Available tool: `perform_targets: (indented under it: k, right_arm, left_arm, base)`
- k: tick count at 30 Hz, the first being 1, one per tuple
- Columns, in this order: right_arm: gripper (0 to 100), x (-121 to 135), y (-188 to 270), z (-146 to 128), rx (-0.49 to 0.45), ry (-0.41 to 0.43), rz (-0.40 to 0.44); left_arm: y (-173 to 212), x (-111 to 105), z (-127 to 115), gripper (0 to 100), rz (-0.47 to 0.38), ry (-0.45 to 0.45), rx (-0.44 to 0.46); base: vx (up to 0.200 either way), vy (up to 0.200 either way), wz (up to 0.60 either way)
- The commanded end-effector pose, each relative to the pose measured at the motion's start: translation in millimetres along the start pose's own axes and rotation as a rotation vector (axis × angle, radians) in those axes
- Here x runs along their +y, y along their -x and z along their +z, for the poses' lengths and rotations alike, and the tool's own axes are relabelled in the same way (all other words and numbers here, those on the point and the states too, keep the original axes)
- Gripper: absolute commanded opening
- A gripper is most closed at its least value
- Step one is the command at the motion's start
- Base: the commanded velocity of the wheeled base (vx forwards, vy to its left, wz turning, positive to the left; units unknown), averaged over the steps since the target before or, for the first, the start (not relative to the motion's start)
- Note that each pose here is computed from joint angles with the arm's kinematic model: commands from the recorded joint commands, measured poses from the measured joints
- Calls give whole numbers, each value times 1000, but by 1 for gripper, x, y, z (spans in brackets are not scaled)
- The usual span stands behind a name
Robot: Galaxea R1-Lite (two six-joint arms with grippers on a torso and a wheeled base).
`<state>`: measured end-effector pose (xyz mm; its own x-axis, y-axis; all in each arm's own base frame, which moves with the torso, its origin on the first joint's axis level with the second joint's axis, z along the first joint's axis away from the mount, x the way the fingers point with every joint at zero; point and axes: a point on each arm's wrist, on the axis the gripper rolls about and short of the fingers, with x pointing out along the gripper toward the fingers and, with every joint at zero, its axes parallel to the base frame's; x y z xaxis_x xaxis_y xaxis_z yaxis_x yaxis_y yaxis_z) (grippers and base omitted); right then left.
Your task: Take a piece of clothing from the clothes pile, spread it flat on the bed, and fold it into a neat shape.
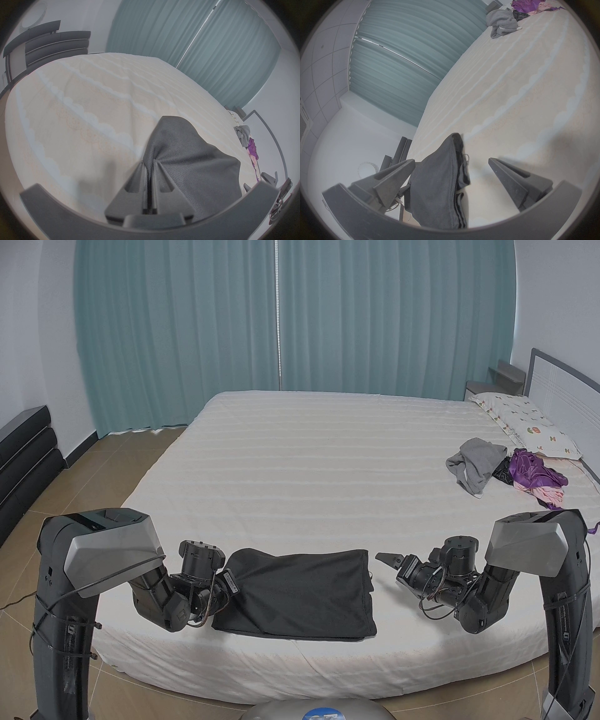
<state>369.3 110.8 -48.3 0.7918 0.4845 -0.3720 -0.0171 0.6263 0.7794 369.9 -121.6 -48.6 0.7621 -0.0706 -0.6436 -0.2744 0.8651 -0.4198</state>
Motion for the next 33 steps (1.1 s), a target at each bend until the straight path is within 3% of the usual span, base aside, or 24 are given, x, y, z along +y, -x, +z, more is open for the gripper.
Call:
perform_targets:
  k: [1, 2, 20, 28, 33]
  right_arm:
    - [100, 0, 0, -1, 2, 0, 0]
    - [100, 0, 0, -1, 2, 0, 0]
    - [100, -1, 0, -1, 3, 4, -1]
    - [100, 0, 0, -1, 2, 3, 0]
    - [100, 0, 0, 0, 0, 4, 0]
  left_arm:
    - [0, 1, -2, 0, 4, 0, 5]
    - [0, 1, -2, 100, 4, 0, 5]
    - [3, -4, 5, 100, -17, 87, -12]
    - [7, -1, 15, 100, -26, 109, -19]
    - [15, -2, 27, 100, -68, 174, -6]
  base:
    - [0, 0, 0]
    - [0, 0, 0]
    - [0, 0, 0]
    - [0, 0, 0]
    - [0, 0, 0]
